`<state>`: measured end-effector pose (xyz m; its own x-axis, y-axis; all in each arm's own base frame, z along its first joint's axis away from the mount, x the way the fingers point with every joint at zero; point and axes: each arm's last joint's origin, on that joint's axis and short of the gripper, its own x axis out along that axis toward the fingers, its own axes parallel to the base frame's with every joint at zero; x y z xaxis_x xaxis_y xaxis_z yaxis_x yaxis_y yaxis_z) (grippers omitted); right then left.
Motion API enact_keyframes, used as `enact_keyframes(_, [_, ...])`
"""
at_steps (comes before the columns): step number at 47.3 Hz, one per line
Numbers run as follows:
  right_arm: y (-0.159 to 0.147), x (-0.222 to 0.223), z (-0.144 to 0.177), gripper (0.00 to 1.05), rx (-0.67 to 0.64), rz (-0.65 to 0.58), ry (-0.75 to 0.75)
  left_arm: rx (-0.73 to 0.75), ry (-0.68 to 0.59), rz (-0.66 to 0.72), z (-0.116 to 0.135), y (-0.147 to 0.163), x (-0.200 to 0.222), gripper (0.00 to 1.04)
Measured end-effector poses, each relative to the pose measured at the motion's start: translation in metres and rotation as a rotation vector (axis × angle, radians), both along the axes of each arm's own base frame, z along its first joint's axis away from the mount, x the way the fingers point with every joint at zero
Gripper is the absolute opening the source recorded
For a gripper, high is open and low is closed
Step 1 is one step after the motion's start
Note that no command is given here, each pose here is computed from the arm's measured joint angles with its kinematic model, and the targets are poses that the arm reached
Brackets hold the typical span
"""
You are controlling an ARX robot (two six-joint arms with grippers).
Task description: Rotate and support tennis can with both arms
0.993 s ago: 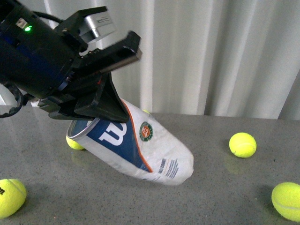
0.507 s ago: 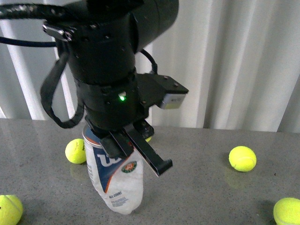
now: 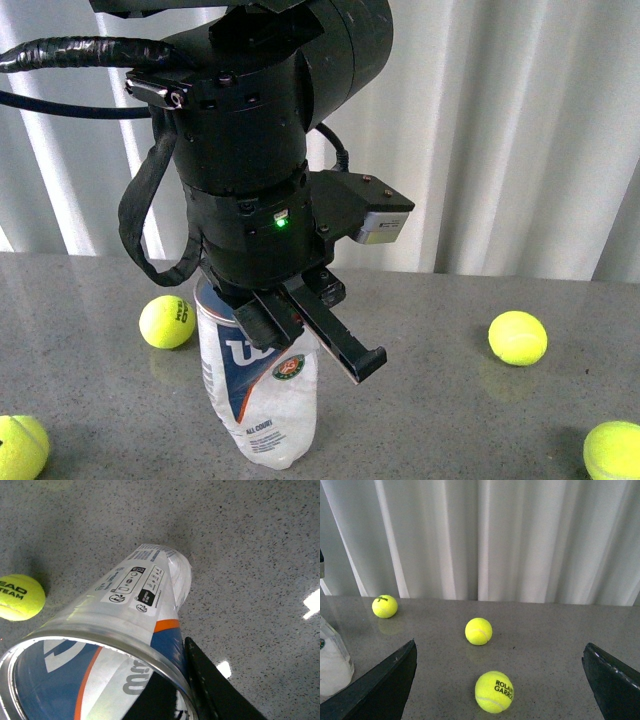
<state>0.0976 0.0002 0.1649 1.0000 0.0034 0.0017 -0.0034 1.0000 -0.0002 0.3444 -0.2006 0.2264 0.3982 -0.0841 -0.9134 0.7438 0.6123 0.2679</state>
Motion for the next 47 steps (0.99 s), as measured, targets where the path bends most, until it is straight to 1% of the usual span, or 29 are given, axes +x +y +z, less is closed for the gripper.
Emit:
enact_keyframes(3, [0.0, 0.0, 0.0, 0.98, 0.0, 0.0, 0.0, -0.008, 0.011, 0.0, 0.0, -0.001, 0.001, 0.21])
enact_keyframes(5, [0.0, 0.0, 0.0, 0.98, 0.0, 0.0, 0.0, -0.017, 0.018, -0.002, 0.001, -0.002, 0.002, 0.28])
enact_keyframes(13, [0.0, 0.0, 0.0, 0.98, 0.0, 0.0, 0.0, -0.039, 0.009, 0.007, 0.011, -0.005, 0.002, 0.64])
enact_keyframes(15, [0.0, 0.0, 0.0, 0.98, 0.0, 0.0, 0.0, -0.042, 0.011, 0.009, 0.012, -0.005, 0.002, 0.71])
enact_keyframes(18, [0.0, 0.0, 0.0, 0.98, 0.0, 0.0, 0.0, -0.057, 0.012, 0.02, 0.015, -0.004, 0.001, 0.85])
enact_keyframes(22, [0.0, 0.0, 0.0, 0.98, 0.0, 0.0, 0.0, -0.099, 0.012, 0.04, 0.022, -0.002, -0.001, 0.99])
enact_keyframes(24, [0.0, 0.0, 0.0, 0.98, 0.0, 0.0, 0.0, -0.125, 0.011, 0.051, 0.025, -0.002, -0.001, 1.0])
enact_keyframes(26, [0.0, 0.0, 0.0, 0.98, 0.0, 0.0, 0.0, -0.152, 0.002, 0.068, 0.029, 0.0, -0.002, 0.98])
enact_keyframes(32, [0.0, 0.0, 0.0, 0.98, 0.0, 0.0, 0.0, -0.301, -0.042, 0.137, 0.047, 0.005, -0.003, 0.98])
enact_keyframes(38, [0.0, 0.0, 0.0, 0.98, 0.0, 0.0, 0.0, -0.465, -0.144, 0.278, 0.063, 0.015, -0.006, 0.98])
enact_keyframes(42, [0.0, 0.0, 0.0, 0.98, 0.0, 0.0, 0.0, -0.518, -0.17, 0.336, 0.069, 0.019, -0.008, 0.98])
enact_keyframes(47, [0.0, 0.0, 0.0, 0.98, 0.0, 0.0, 0.0, -0.535, -0.165, 0.373, 0.069, 0.022, -0.008, 0.98])
